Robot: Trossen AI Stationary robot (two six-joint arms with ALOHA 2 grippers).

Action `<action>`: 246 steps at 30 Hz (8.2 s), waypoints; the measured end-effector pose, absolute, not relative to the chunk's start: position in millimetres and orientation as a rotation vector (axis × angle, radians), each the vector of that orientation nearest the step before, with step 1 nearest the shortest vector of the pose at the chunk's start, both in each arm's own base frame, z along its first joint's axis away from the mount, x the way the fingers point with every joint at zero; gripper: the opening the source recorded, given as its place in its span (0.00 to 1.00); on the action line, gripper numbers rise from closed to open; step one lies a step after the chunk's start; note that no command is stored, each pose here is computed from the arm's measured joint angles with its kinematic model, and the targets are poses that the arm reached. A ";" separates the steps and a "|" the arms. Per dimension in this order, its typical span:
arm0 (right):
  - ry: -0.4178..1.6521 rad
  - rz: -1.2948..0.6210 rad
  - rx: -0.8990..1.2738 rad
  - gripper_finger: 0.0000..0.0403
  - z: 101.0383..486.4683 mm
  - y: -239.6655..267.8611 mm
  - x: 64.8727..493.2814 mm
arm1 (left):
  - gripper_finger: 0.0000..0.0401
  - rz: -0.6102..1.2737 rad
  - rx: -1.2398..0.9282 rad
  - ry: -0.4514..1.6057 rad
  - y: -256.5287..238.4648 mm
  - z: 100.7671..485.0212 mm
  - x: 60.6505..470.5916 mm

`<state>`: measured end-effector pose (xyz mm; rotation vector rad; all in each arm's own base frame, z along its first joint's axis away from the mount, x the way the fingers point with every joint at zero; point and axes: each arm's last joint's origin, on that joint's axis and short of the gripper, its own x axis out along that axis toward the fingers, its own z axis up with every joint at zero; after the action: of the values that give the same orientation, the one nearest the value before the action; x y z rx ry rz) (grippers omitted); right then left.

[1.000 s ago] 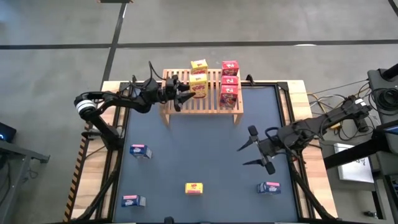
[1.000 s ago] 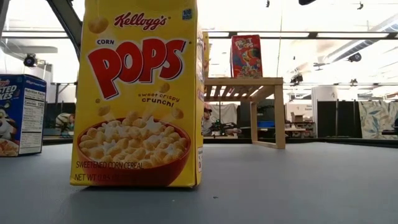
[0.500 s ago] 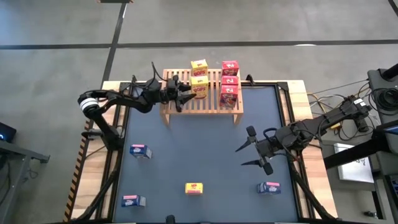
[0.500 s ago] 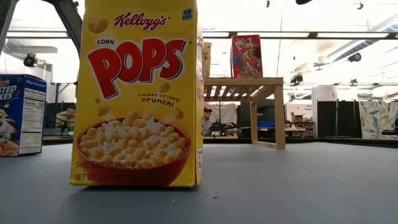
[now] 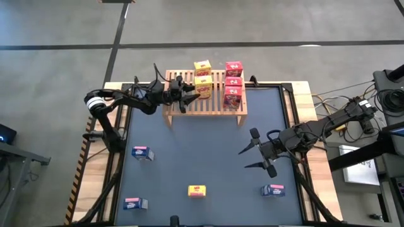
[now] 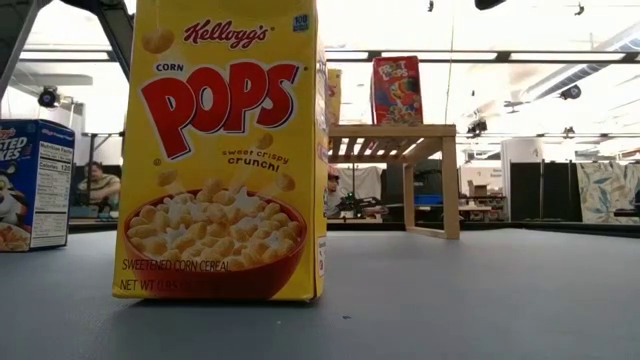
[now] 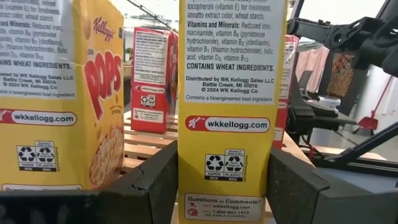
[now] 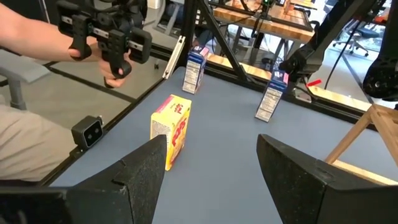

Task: Stack cereal on shelf
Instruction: Put the top yellow cereal box on the shelf aligned with the yellow cereal box, then put the yellow cereal box on the shelf aligned with the yellow cereal boxes

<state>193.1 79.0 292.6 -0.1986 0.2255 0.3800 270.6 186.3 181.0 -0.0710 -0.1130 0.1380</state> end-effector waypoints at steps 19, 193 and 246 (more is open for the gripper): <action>0.238 0.379 -0.171 0.59 291.8 79.1 193.2 | 0.63 0.152 -0.116 -0.103 188.6 191.1 262.3; 0.185 0.294 -0.174 0.59 285.9 81.0 205.1 | 0.50 0.102 -0.120 0.354 -82.2 286.3 204.2; 0.154 0.293 -0.173 0.59 288.2 81.2 205.6 | 0.70 -0.031 -0.139 0.549 -214.0 150.3 265.7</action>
<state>205.6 81.2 288.2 -0.1728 0.1537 0.2933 265.7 -214.0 150.3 -0.1390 0.5491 -0.0309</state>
